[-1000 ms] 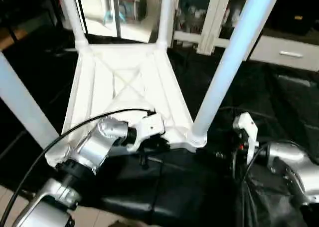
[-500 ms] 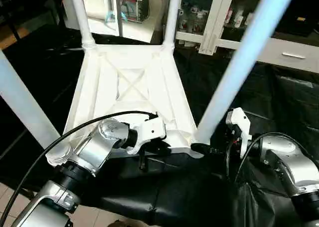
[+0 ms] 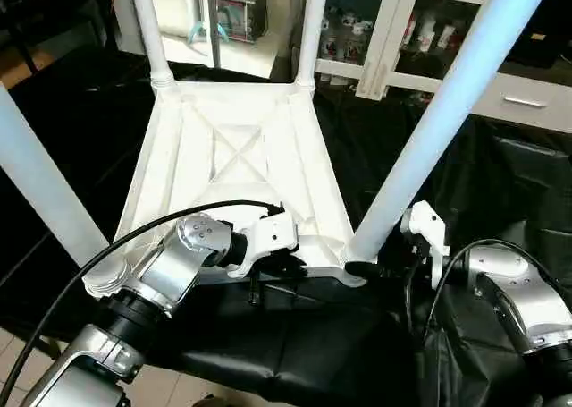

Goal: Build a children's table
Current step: Rotate leg to tighten

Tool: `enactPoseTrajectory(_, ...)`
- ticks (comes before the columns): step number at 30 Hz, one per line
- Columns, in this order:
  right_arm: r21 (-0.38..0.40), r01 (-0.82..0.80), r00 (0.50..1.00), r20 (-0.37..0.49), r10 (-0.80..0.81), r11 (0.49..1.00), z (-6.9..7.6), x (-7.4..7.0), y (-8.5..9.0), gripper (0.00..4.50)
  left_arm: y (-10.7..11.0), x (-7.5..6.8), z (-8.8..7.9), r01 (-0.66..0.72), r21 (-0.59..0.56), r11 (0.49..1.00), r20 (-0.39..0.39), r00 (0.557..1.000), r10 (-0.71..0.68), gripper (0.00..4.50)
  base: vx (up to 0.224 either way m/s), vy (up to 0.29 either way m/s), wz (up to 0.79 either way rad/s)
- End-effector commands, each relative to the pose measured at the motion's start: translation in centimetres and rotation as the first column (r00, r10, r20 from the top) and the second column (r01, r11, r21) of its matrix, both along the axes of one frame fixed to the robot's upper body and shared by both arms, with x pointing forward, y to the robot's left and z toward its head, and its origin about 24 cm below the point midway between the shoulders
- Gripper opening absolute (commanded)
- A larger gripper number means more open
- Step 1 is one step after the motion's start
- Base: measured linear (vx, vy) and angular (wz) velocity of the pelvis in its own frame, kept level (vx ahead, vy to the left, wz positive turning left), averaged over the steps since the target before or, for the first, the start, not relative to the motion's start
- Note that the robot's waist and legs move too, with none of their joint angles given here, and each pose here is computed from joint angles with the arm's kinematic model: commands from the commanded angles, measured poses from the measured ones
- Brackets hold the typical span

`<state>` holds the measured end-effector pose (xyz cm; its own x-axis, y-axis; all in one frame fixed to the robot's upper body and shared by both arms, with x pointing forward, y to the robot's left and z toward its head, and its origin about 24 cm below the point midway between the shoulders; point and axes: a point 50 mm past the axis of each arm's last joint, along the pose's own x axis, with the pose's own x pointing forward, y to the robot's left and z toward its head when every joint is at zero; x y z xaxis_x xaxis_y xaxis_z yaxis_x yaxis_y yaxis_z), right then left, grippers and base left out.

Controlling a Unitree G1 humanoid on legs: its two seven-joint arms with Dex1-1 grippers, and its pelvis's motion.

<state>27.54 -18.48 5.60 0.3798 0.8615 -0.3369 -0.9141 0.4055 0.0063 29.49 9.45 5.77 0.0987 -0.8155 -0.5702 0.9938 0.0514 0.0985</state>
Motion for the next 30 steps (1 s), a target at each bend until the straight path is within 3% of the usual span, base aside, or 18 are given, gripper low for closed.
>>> enactPoseTrajectory(1, -0.023, -0.025, 0.999, -0.024, 0.024, 0.999, -0.6, -0.2, 0.1, 2.88, -0.6, -0.6, -0.6, 0.041, 0.009, 0.999, -0.026, 0.999, -0.041, 0.0, 0.0, 0.0, 0.0)
enactPoseTrajectory(6, -0.017, -0.026, 1.0, -0.016, 0.026, 1.0, -0.7, -0.1, 0.4, 2.47, -0.4, -0.7, -0.7, 0.04, 0.018, 0.999, -0.033, 0.999, -0.039, 0.0, 0.0, 0.0, 0.0)
enactPoseTrajectory(12, -0.006, 0.003, 1.0, -0.021, -0.003, 1.0, -1.0, -0.2, 0.4, 2.37, -0.2, -0.5, -0.8, 0.02, 0.025, 0.999, -0.036, 0.999, -0.019, 0.0, 0.0, 0.0, 0.0)
enactPoseTrajectory(17, -0.031, 0.176, 0.984, -0.015, -0.176, 0.984, -1.9, 0.6, 0.1, 2.16, -0.5, 0.5, -0.7, -0.094, 0.008, 0.996, -0.029, 0.995, 0.094, 0.0, 0.0, 0.0, 0.0)
enactPoseTrajectory(20, -0.086, 0.326, 0.942, -0.059, -0.331, 0.942, -3.4, 1.0, 0.5, 2.14, -1.3, 2.5, -0.4, -0.291, -0.01, 0.957, 0.009, 0.957, 0.291, 0.0, 0.0, 0.0, 0.0)
enactPoseTrajectory(22, -0.094, 0.352, 0.931, -0.066, -0.359, 0.931, -3.6, 1.0, 0.6, 2.13, -1.5, 2.8, -0.4, -0.326, -0.012, 0.945, 0.014, 0.945, 0.326, 0.0, 0.0, 0.0, 0.0)
enactPoseTrajectory(23, -0.107, 0.47, 0.877, -0.058, -0.478, 0.876, -4.0, 1.6, 1.2, 2.12, -1.9, 3.9, -0.3, -0.46, -0.008, 0.888, 0.01, 0.888, 0.46, 0.0, 0.0, 0.0, 0.0)
enactPoseTrajectory(24, -0.11, 0.5, 0.86, -0.054, -0.507, 0.859, -4.1, 1.8, 1.4, 2.12, -2.0, 4.2, -0.3, -0.491, -0.003, 0.871, 0.008, 0.871, 0.491, 0.0, 0.0, 0.0, 0.0)
enactPoseTrajectory(25, -0.123, 0.603, 0.791, -0.035, -0.61, 0.788, -4.3, 2.3, 1.5, 2.12, -2.3, 4.6, -0.2, -0.543, 0.001, 0.84, 0.021, 0.839, 0.543, 0.0, 0.0, 0.0, 0.0)
enactPoseTrajectory(26, -0.125, 0.718, 0.689, -0.014, -0.725, 0.685, -4.5, 2.9, 1.9, 2.11, -2.9, 5.1, -0.1, -0.583, 0.0, 0.812, 0.047, 0.811, 0.583, 0.0, 0.0, 0.0, 0.0)
enactPoseTrajectory(27, -0.123, 0.723, 0.683, -0.014, -0.73, 0.679, -4.5, 2.9, 1.9, 2.11, -2.9, 5.1, -0.1, -0.584, -0.001, 0.811, 0.048, 0.81, 0.584, 0.0, 0.0, 0.0, 0.0)
enactPoseTrajectory(28, -0.11, 0.759, 0.644, -0.014, -0.765, 0.642, -4.5, 3.1, 2.2, 2.11, -3.3, 5.3, 0.0, -0.592, -0.007, 0.806, 0.055, 0.804, 0.591, 0.0, 0.0, 0.0, 0.0)
enactPoseTrajectory(30, -0.084, 0.778, 0.623, -0.021, -0.782, 0.623, -4.2, 3.2, 3.8, 2.11, -4.4, 5.4, 0.2, -0.596, -0.034, 0.802, 0.054, 0.8, 0.597, 0.0, 0.0, 0.0, 0.0)
